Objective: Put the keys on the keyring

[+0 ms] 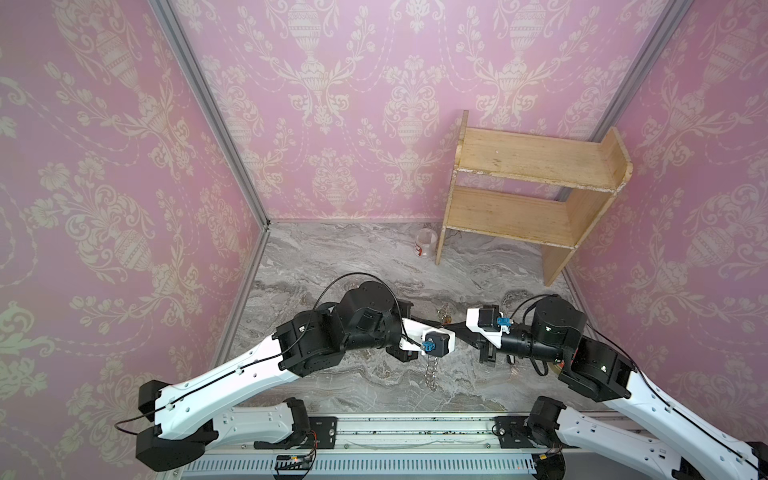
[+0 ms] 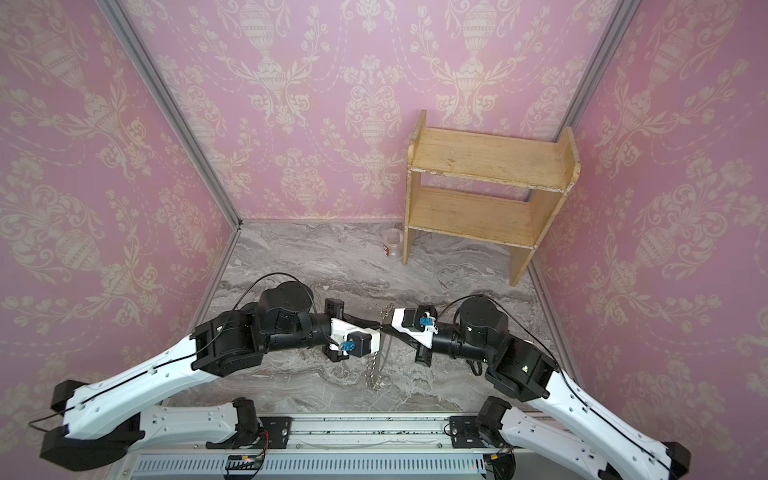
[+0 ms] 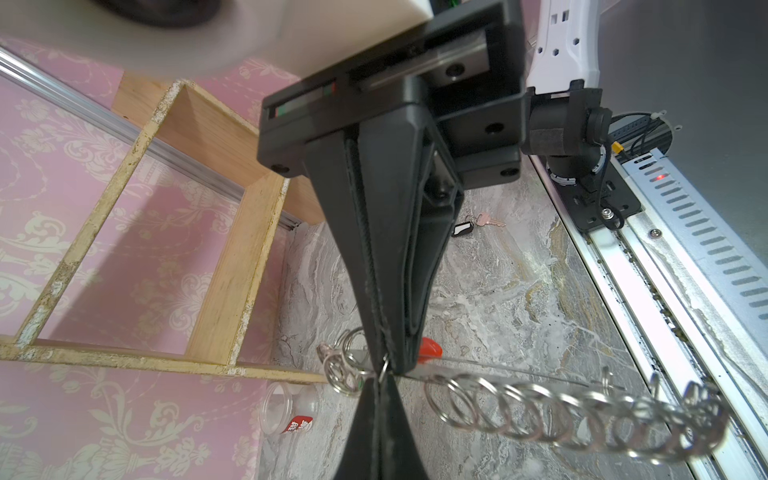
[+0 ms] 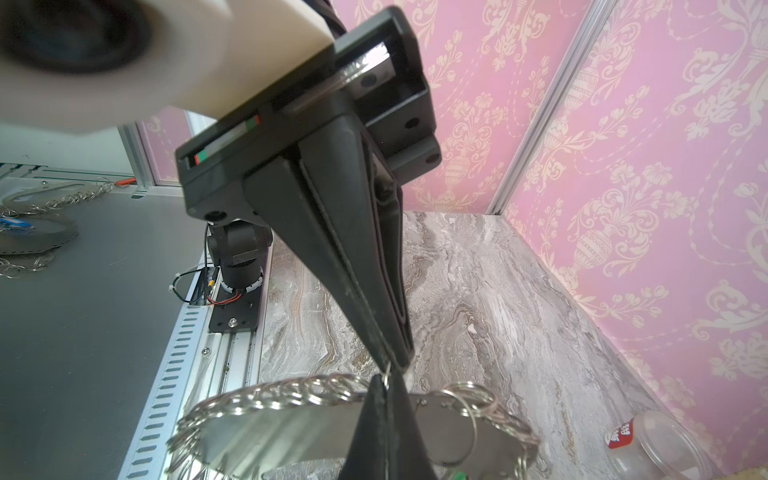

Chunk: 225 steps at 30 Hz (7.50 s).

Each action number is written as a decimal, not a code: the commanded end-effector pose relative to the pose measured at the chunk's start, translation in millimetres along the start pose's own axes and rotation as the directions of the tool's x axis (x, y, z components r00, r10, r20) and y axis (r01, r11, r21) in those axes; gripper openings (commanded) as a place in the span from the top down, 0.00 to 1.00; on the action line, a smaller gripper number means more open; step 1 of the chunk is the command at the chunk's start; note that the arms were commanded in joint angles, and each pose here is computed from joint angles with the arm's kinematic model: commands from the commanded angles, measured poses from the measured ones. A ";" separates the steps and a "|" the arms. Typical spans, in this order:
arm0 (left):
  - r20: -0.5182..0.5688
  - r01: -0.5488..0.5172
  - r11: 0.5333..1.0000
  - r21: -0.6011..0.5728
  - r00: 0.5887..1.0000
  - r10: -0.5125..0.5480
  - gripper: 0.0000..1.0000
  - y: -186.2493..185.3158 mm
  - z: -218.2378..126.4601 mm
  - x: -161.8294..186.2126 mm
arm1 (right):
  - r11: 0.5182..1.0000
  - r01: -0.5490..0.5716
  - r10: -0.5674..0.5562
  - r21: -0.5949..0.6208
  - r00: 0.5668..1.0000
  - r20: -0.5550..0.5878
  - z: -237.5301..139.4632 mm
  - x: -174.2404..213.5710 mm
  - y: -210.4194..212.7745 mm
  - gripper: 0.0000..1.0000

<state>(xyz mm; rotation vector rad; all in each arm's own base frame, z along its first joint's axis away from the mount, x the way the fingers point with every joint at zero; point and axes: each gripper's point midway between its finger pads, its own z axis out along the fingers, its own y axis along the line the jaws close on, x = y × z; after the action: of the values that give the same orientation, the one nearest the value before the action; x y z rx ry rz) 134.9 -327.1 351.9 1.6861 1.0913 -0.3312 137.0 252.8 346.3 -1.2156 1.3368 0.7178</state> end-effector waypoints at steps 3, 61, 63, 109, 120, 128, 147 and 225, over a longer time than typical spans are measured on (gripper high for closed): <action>0.085 0.001 1.000 -0.008 0.996 -0.001 1.00 7.2 -10.2 -22.7 | 0.997 -0.024 0.021 0.073 0.999 0.041 -4.8 -10.1 -12.6 1.00; 0.252 0.309 0.950 -0.046 0.924 -0.289 0.82 23.7 0.0 -28.3 | 0.995 -0.026 0.003 0.094 0.973 0.233 -32.3 -53.7 -10.6 1.00; 0.250 0.313 0.949 -0.044 0.923 -0.293 0.83 23.3 0.5 -27.4 | 0.995 -0.027 0.005 0.093 0.972 0.236 -32.9 -54.6 -10.3 1.00; 0.344 0.082 0.996 -0.045 0.937 -0.062 1.00 2.9 -37.5 -36.7 | 0.993 -0.055 0.048 0.107 0.997 0.067 -41.8 -24.6 -7.1 0.41; 0.320 0.181 0.981 -0.068 0.935 -0.151 1.00 3.5 -37.6 -17.3 | 0.846 -0.309 0.355 0.436 0.935 -0.026 -45.8 21.6 -60.3 0.25; 0.337 0.347 0.934 -0.081 0.892 -0.302 1.00 9.0 -41.6 2.1 | 0.535 -0.474 0.668 0.699 0.744 -0.006 -66.0 91.6 -86.7 0.10; 0.271 0.464 0.876 -0.129 0.867 -0.419 1.00 -0.3 -36.4 43.9 | -0.226 -0.139 0.962 0.964 0.125 0.243 -104.4 298.4 -74.5 0.00; 0.176 0.499 0.856 -0.131 0.862 -0.476 1.00 -16.4 -49.5 64.7 | 0.903 -0.193 0.420 0.384 0.206 -0.884 3.5 247.1 -56.9 0.11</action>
<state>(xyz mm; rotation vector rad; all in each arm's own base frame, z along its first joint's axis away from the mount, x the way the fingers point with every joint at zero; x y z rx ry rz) 142.0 -259.3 296.1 1.2405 1.4272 -0.6675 253.0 195.6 120.7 -0.6461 2.7824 0.0589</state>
